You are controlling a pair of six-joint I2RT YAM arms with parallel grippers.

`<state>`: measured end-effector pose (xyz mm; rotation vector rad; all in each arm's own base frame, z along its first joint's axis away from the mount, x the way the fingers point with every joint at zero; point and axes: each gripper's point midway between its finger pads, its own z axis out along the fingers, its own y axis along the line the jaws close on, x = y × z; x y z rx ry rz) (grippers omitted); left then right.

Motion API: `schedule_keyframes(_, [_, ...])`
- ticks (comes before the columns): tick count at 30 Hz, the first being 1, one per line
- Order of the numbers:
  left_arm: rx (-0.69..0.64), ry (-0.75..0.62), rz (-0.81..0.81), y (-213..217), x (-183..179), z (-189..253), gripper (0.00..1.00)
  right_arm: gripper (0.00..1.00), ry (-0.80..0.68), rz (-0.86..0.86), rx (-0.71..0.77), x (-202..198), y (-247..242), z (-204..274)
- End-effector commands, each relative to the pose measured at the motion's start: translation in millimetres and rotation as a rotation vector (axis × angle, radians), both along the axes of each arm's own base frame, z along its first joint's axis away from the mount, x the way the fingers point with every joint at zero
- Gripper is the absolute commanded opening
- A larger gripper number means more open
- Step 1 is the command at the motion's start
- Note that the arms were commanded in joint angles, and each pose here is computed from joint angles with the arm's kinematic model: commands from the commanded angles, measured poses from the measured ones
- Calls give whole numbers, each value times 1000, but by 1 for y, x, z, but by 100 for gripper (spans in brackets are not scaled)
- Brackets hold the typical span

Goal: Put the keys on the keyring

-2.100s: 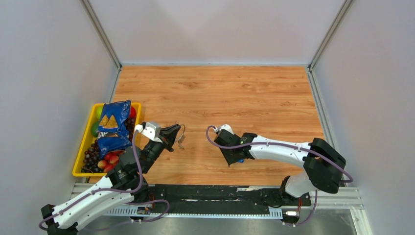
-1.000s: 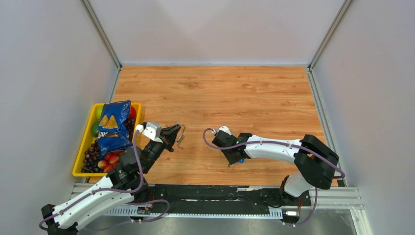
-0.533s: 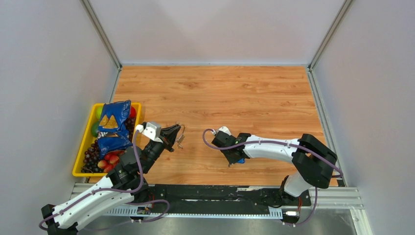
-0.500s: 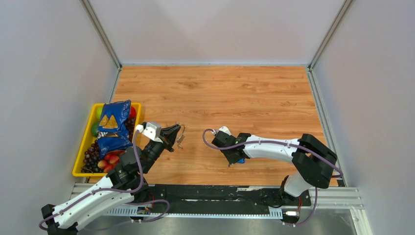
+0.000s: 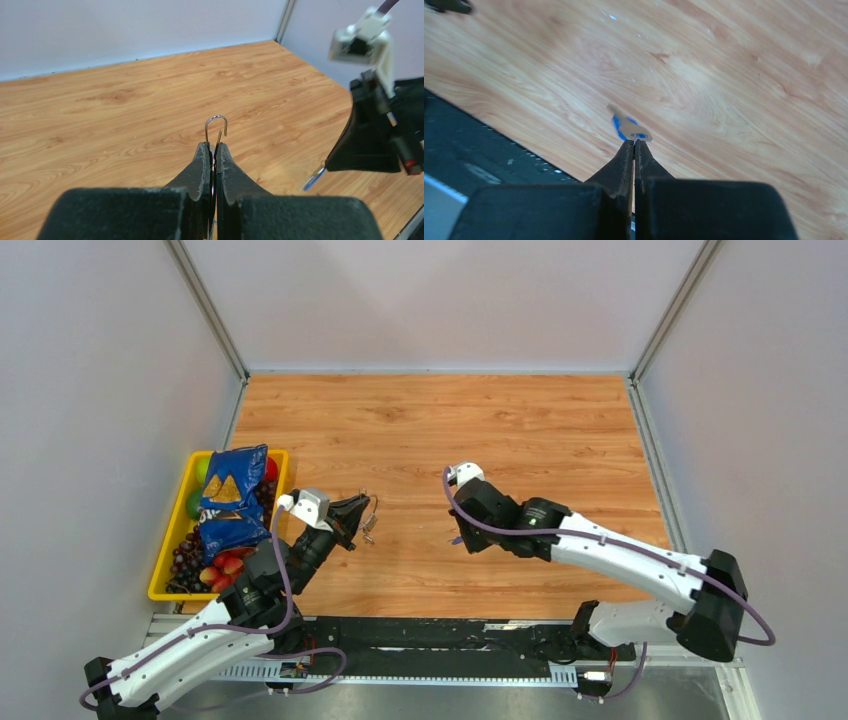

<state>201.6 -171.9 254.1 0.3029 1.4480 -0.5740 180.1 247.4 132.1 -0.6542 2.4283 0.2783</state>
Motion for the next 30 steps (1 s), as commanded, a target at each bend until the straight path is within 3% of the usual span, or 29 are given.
schedule_keyframes(1, [-46,-42,-19,-3,-2,15,0,0,-31,70,176,-8,18,56])
schedule_keyframes(17, [-77,-123,-179,-21,-23,29,0,0,15,579,640,-81,76,164])
schedule_keyframes(30, [-128,-225,-344,-32,-52,46,0,0,6,620,894,-86,107,211])
